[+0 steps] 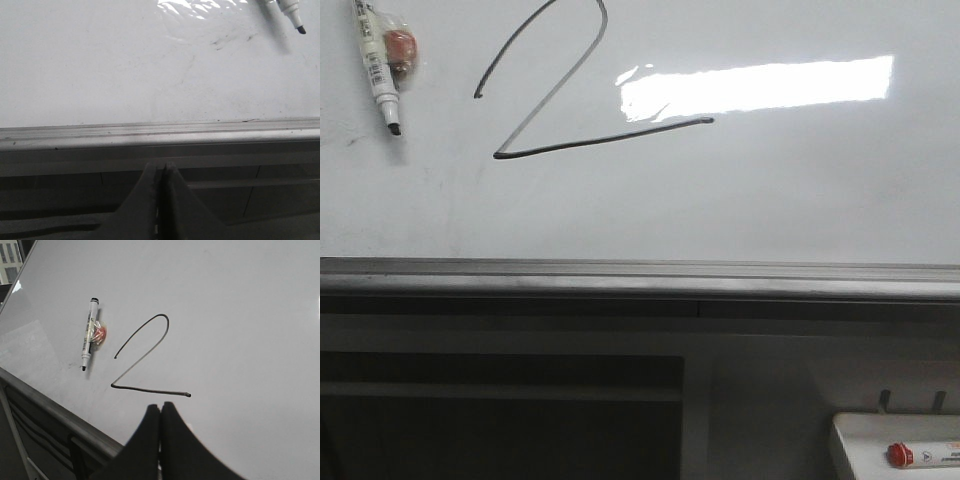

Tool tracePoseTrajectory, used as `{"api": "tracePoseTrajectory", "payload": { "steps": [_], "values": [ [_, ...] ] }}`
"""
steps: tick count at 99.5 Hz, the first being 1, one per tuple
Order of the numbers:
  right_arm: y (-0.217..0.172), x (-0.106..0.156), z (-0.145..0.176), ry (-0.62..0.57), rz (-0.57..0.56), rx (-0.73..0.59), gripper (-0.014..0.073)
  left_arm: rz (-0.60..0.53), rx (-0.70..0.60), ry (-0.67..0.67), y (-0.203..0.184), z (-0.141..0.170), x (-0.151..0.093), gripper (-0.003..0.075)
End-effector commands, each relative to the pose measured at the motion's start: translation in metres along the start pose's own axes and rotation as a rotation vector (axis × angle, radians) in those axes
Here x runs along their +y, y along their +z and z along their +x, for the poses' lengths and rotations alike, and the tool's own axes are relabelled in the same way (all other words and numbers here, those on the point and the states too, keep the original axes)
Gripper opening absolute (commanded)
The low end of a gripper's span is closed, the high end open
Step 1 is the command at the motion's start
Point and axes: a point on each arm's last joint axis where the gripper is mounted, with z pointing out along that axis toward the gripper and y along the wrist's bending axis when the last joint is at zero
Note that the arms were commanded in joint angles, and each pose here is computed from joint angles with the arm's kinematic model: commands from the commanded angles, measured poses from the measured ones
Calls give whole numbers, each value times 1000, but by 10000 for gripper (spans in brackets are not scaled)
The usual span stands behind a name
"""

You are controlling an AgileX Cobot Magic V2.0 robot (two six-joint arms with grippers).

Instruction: Write number 2 on whiteboard

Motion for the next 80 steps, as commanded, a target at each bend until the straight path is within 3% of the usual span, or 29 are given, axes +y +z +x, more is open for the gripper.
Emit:
{"api": "tracePoseTrajectory", "payload": {
  "steps": [1, 43, 63, 80],
  "values": [
    [1, -2, -11, -26, 29, -51, -71, -4, -82, -12, -1, -4, 0, -20],
    [-1, -3, -5, -31, 29, -39, -71, -4, -82, -12, -1, -4, 0, -20],
    [-6, -8, 8, -244, 75, -144, -71, -4, -82, -12, -1, -4, 0, -20],
    [-13, -12, 34, -88, 68, -189, -71, -4, -82, -12, -1, -4, 0, -20]
  ]
}}
